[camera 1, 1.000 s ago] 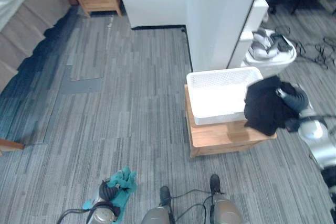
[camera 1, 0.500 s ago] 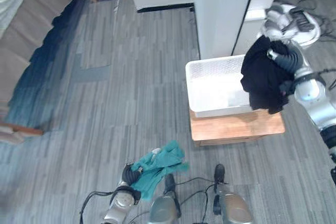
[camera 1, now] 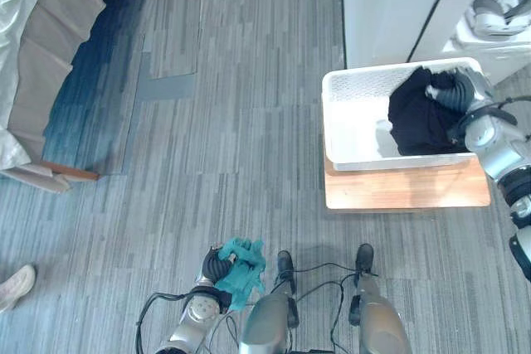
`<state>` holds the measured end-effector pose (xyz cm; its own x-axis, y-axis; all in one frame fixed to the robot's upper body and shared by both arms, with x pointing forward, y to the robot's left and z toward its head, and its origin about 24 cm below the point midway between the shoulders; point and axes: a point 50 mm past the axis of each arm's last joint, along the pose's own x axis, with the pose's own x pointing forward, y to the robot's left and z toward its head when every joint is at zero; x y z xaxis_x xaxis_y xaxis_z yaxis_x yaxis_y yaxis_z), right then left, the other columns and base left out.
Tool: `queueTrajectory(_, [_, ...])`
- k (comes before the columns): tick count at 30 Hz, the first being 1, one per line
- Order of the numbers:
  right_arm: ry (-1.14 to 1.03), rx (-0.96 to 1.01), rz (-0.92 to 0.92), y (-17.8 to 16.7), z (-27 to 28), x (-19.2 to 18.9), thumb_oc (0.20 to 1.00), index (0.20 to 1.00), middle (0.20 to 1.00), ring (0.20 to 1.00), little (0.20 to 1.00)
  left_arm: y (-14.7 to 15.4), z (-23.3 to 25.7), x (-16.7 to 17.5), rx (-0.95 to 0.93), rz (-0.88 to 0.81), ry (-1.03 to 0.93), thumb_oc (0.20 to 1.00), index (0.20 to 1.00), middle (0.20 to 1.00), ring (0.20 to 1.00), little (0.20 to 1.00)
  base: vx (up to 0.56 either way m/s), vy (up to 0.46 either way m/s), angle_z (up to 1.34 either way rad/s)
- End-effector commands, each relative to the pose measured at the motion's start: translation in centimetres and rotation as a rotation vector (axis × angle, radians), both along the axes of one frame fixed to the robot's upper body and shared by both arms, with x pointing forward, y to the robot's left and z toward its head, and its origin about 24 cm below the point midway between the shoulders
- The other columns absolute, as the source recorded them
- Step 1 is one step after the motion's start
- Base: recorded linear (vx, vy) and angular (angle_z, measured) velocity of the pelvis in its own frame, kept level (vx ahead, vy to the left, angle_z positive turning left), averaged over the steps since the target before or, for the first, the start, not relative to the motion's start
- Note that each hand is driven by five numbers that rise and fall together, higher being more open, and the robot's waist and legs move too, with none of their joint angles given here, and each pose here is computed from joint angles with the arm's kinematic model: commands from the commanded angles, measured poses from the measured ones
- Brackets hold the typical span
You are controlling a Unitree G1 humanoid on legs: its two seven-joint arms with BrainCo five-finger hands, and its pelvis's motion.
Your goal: Tidy up the quilt and then pick up the clothes from the bed and put them into the laundry hamper.
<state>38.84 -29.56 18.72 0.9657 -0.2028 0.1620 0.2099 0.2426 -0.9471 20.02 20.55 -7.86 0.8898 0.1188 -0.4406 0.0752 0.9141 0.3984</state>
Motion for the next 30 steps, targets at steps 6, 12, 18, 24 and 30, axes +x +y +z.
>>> queueTrajectory(6, [0.167,-0.309,-0.201,-4.0,-7.4,-3.8,1.0,1.0,1.0,1.0,1.0,-1.6,10.4,6.5,-0.208,-0.037,-0.523,0.2,0.2,0.2,0.2,0.2,-0.01,-0.007,0.06])
queueTrajectory(12, [0.102,0.086,-0.365,-6.9,-14.0,-11.9,1.0,1.0,1.0,1.0,1.0,-0.2,17.9,8.9,-0.228,-0.025,-0.82,0.2,0.2,0.2,0.2,0.2,0.07,0.004,-0.11])
queueTrajectory(18, [0.162,0.251,-0.491,-7.9,-18.6,-19.2,1.0,1.0,1.0,1.0,1.0,-1.6,25.5,11.0,-0.157,-0.112,-1.093,0.2,0.2,0.2,0.2,0.2,0.07,-0.011,-0.45])
queueTrajectory(24, [0.136,0.312,-0.455,-6.9,-19.0,-19.8,1.0,1.0,1.0,1.0,1.0,-4.2,27.2,13.4,-0.114,-0.152,-1.108,0.2,0.2,0.2,0.2,0.2,0.03,0.003,-0.5])
queueTrajectory(30, [0.202,0.347,-0.395,-4.6,-20.8,-18.7,1.0,1.0,1.0,1.0,1.0,-7.4,26.4,15.2,-0.011,-0.237,-1.027,0.2,0.2,0.2,0.2,0.2,0.0,-0.021,-0.32])
